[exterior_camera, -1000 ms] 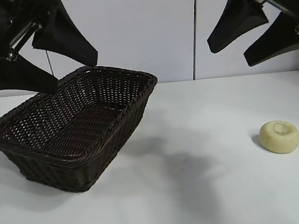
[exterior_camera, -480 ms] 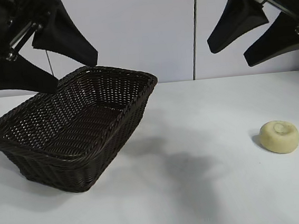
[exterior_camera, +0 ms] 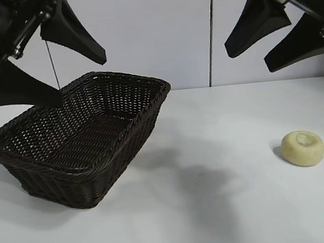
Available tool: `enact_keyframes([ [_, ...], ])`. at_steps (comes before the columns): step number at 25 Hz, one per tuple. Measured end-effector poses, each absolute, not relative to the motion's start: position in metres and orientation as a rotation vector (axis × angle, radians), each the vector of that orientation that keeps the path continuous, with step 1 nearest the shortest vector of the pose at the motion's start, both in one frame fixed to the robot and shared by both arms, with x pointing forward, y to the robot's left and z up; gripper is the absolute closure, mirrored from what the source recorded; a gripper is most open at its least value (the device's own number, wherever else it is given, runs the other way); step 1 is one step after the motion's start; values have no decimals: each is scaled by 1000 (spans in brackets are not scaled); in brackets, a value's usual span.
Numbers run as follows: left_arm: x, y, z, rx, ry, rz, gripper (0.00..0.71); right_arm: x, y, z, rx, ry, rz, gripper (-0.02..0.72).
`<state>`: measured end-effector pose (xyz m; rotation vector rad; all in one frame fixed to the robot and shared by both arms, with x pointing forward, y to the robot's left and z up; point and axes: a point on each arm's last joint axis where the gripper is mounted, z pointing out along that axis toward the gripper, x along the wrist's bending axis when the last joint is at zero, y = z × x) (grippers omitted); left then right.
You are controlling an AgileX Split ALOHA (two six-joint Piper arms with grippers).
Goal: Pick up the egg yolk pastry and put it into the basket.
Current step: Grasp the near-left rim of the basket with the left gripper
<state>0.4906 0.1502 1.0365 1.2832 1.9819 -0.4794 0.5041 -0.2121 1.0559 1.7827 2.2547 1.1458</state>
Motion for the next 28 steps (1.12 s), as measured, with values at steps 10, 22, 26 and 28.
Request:
enact_keyframes([
  [10,494,171,1024,1079,2311,-297,148,503,-211,1055,1787,2276,1140,206],
  [22,497,188,1019,959,2459,-76,148,502,-211,1055,1788,2279,1139,206],
  [26,497,189,1018,950,2464,-75,148,502,-211,1055,1788,2279,1139,206],
  [28,496,189,1016,951,2467,-72,148,502,-211,1055,1789,2285,1138,206],
])
